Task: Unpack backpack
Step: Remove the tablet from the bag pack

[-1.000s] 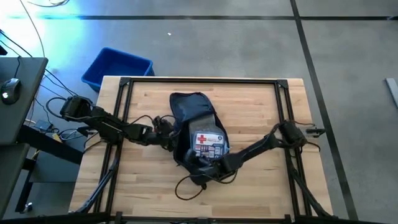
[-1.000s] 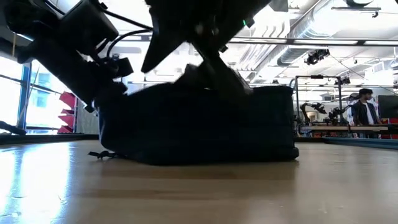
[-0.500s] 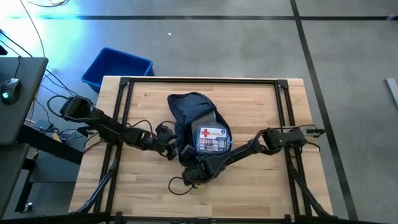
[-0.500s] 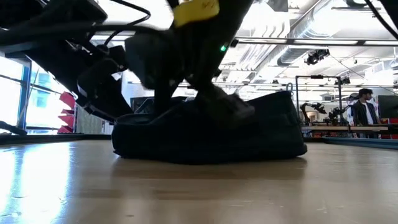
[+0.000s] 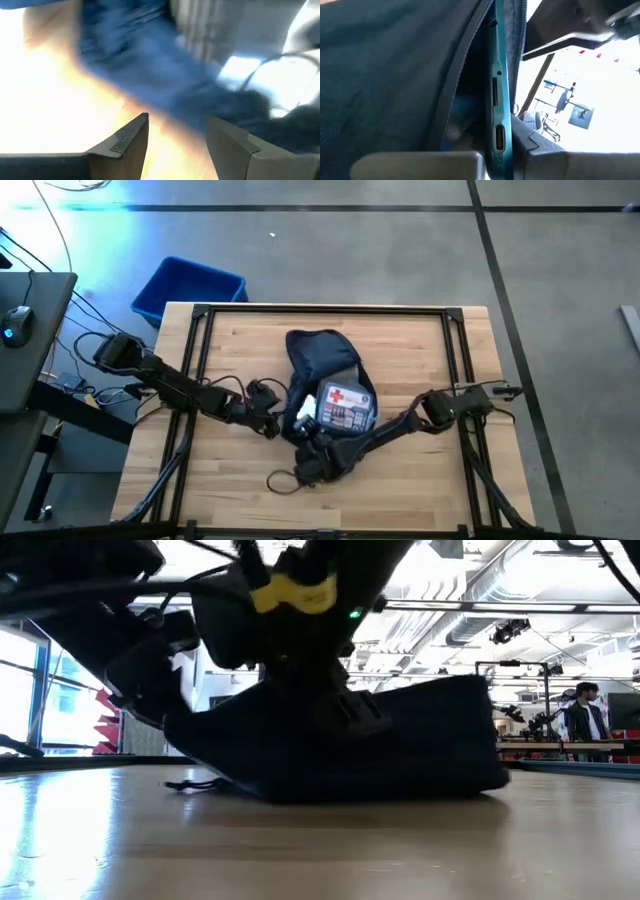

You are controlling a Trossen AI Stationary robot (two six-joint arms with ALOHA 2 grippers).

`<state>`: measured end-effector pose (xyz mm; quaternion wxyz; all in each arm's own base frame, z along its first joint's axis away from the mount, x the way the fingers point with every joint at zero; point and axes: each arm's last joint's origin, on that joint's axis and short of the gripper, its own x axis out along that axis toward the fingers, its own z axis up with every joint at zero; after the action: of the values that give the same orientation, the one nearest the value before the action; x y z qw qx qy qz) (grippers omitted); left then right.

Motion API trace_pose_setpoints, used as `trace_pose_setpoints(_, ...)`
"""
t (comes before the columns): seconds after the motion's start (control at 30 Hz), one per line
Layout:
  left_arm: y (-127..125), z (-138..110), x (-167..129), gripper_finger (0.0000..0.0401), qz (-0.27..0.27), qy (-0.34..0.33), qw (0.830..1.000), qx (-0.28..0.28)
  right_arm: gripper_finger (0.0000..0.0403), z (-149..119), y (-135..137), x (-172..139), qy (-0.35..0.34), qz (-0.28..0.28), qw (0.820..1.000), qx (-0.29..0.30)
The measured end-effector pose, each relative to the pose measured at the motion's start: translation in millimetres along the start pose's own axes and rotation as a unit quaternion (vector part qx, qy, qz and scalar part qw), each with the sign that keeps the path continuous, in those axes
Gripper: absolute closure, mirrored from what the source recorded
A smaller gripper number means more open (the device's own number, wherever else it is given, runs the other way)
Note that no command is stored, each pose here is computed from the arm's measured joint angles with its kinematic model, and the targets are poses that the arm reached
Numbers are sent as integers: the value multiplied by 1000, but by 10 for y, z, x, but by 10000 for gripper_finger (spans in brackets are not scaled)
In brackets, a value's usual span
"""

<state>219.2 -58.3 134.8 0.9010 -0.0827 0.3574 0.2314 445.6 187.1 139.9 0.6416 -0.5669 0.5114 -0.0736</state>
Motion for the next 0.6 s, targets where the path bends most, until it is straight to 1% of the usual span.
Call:
trace_pose_setpoints(0.1,69,11,-84,233,54,24,998,-4,395,-20,2,-236,-14,7,1000,21)
trace_pose_setpoints(0.17,110,-22,-117,233,81,32,996,-8,395,-24,-32,-389,-32,8,999,43)
trace_pose_setpoints(0.23,127,-43,-132,233,96,32,995,-13,396,-39,-90,-520,-49,7,997,60)
trace_pose_setpoints(0.33,127,-63,-148,233,100,34,994,-16,396,-106,-226,-702,-63,-4,994,91)
trace_pose_setpoints(0.47,107,-77,-164,233,96,33,995,-16,396,-246,-393,-835,-49,-40,993,104)
trace_pose_setpoints(0.6,107,-75,-165,233,99,30,995,-16,396,-396,-605,-1117,-74,-57,986,135)
